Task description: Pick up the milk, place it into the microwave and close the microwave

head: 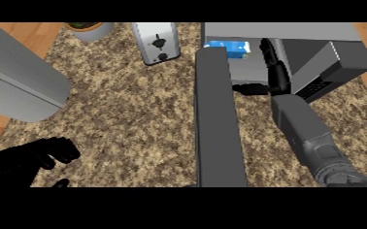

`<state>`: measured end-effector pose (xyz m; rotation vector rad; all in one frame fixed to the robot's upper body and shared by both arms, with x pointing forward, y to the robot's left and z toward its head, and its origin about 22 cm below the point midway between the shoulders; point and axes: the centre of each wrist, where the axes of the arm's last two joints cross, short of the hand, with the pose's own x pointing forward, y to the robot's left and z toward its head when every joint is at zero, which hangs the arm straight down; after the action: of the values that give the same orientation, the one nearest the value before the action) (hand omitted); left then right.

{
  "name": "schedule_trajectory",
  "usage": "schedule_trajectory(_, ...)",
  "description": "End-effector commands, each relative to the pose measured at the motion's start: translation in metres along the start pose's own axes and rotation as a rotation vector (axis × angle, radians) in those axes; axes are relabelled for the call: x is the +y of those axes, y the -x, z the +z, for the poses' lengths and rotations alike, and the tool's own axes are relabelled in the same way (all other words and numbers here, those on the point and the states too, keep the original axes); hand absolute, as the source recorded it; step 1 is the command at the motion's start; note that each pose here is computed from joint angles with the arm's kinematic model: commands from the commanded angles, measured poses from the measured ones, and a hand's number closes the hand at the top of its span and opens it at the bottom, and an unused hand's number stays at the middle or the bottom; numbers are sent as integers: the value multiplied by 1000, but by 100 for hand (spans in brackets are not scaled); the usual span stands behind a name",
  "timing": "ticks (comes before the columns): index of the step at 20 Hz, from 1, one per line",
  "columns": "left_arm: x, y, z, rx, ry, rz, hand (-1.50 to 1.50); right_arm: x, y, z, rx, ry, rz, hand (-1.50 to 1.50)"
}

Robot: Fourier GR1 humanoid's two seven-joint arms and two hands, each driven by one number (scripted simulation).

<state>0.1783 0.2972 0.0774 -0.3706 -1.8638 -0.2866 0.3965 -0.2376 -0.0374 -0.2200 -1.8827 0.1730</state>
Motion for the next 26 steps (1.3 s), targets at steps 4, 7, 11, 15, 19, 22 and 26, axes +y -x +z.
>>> schedule_trajectory(4,-35,-8,-12,37,43,25,150,-7,29,44,31,-40,-188,-150)
schedule_trajectory(7,-33,9,-21,49,75,41,150,-14,30,46,27,-43,-193,-150)
schedule_trajectory(11,-45,11,-21,61,98,48,150,-1,53,100,26,-49,-201,-150)
schedule_trajectory(15,-51,7,-51,87,154,1,150,1,57,123,45,-53,-197,-150)
schedule_trajectory(19,-77,24,-73,69,168,-15,150,-15,58,150,63,-15,-186,-150)
schedule_trajectory(22,-87,45,-96,80,233,-34,150,-34,65,184,48,-9,-175,-150)
schedule_trajectory(26,-106,55,-103,94,314,-92,150,-63,52,206,54,-20,-168,-150)
